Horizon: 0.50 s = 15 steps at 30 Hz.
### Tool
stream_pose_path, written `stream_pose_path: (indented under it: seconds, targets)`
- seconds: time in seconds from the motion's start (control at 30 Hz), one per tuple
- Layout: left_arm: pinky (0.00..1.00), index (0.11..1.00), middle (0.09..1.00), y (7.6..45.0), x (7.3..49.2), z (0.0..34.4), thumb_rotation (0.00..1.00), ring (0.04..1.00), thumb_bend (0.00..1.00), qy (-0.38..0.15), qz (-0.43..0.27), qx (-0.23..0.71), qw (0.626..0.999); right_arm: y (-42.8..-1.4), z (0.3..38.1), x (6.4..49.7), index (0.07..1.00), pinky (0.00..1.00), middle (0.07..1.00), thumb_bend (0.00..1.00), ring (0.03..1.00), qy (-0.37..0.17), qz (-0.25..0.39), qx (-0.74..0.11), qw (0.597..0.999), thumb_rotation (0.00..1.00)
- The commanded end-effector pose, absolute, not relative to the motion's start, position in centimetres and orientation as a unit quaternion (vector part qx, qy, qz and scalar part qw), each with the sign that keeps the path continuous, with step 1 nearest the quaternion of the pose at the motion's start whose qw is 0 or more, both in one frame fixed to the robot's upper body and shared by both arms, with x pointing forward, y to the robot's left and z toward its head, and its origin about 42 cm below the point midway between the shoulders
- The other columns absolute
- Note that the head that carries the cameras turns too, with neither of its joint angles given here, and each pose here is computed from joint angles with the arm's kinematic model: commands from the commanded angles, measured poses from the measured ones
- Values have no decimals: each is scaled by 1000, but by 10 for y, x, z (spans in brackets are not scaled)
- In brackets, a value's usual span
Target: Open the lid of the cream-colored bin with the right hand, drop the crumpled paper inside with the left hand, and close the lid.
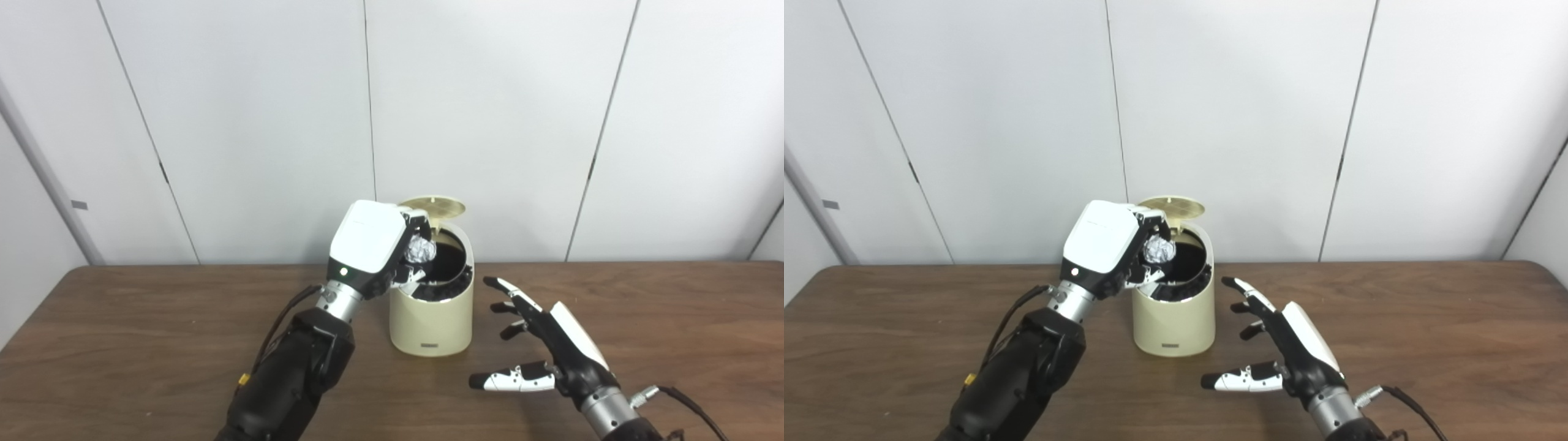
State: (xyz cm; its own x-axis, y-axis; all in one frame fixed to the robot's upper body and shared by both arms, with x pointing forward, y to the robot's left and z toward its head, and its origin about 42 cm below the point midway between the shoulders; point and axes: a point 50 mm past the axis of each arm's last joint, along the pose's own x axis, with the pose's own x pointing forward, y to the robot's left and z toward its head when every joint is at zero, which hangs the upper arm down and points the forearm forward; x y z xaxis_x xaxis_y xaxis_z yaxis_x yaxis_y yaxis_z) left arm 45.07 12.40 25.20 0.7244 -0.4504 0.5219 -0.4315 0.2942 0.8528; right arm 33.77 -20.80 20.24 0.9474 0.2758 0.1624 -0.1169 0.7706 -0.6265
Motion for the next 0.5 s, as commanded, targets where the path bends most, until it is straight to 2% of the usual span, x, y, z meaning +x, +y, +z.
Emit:
stream_pose_path:
  seconds: [0.0, 0.07, 0.13, 0.33, 0.37, 0.4, 0.47]
  targets:
    - [335, 495, 481, 120, 456, 282, 0, 444, 525, -400, 9, 590, 701, -207, 221, 340, 905, 630, 939, 769, 828, -158, 96, -320, 929, 210]
    - [330, 633, 480, 120, 455, 282, 0, 441, 548, -403, 6, 589, 700, -207, 221, 340, 904, 627, 940, 771, 826, -157, 96, -320, 929, 224]
    - [338, 666, 480, 121, 454, 283, 0, 442, 553, -406, 6, 586, 702, -207, 221, 340, 903, 632, 938, 771, 829, -158, 97, -318, 930, 226]
    - [368, 691, 488, 123, 451, 287, 0, 478, 549, -402, 1, 585, 704, -207, 221, 341, 904, 626, 939, 773, 823, -160, 97, -315, 931, 233]
    - [363, 698, 524, 123, 450, 287, 139, 477, 764, -401, 0, 585, 705, -207, 221, 341, 905, 626, 940, 772, 823, -160, 97, -315, 931, 232]
    - [360, 701, 537, 124, 450, 288, 189, 475, 837, -401, -1, 585, 705, -207, 221, 341, 907, 626, 940, 772, 823, -159, 97, -316, 930, 230]
    - [357, 709, 547, 124, 448, 289, 238, 475, 897, -402, -2, 582, 707, -207, 220, 341, 907, 635, 940, 772, 827, -158, 96, -316, 931, 231]
